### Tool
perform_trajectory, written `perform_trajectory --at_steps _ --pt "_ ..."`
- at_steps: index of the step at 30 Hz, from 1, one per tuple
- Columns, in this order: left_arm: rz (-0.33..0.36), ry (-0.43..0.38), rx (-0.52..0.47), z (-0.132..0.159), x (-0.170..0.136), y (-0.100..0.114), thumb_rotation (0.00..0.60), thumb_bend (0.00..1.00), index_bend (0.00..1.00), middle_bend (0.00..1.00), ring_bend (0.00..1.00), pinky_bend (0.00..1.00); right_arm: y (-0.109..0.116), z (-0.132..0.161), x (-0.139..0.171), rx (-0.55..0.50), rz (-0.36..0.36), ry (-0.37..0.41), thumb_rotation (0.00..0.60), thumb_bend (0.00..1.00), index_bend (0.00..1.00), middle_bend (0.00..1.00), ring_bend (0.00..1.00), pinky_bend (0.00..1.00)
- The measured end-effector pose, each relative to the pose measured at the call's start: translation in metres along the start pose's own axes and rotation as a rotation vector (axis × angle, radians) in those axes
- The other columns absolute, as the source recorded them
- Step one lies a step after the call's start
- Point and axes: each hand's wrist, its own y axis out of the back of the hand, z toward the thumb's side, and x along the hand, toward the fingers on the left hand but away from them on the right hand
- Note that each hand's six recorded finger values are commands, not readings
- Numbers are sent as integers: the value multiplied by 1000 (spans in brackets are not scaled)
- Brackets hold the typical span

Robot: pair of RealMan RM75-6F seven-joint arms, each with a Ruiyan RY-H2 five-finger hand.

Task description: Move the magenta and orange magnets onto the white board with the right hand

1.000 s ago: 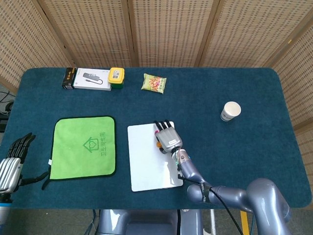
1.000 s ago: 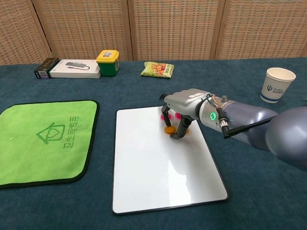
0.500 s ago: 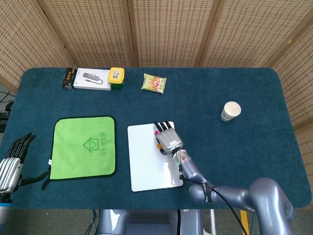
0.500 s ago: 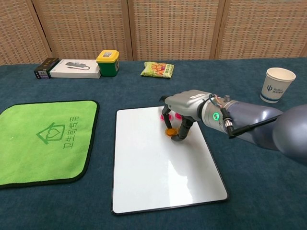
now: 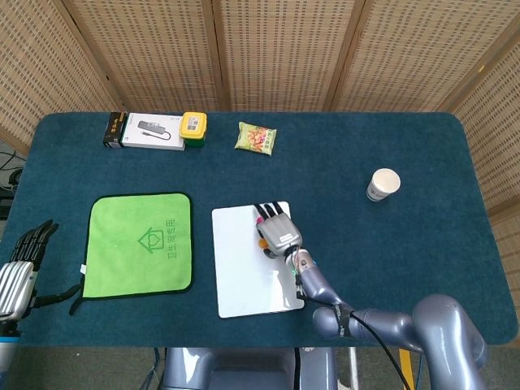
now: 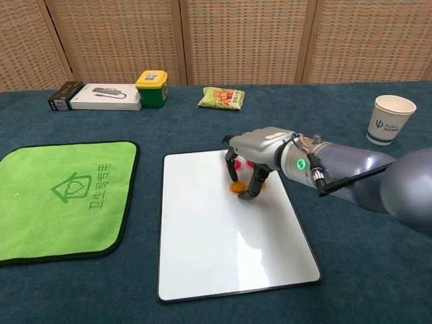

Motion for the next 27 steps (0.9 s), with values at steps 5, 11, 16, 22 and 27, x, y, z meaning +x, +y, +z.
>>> perform_trajectory --at_steps 5,11,16,22,27 --pt "0 0 -1 0 0 0 600 53 0 0 0 0 3 -1 0 -9 -7 -4 600 262 383 0 0 0" --pt "-2 0 -2 0 0 0 600 53 0 0 0 0 14 4 5 -39 -24 17 600 267 381 0 0 0" --pt "-2 -1 -2 0 0 0 600 53 0 0 0 0 29 10 14 -62 -50 45 600 262 381 0 0 0" --pt "4 -8 -2 1 0 0 600 52 0 0 0 0 66 0 42 -55 -145 79 600 251 316 0 0 0" --pt "12 -22 -2 3 -1 1 600 51 0 0 0 0 96 -48 75 18 -298 39 600 109 155 0 0 0"
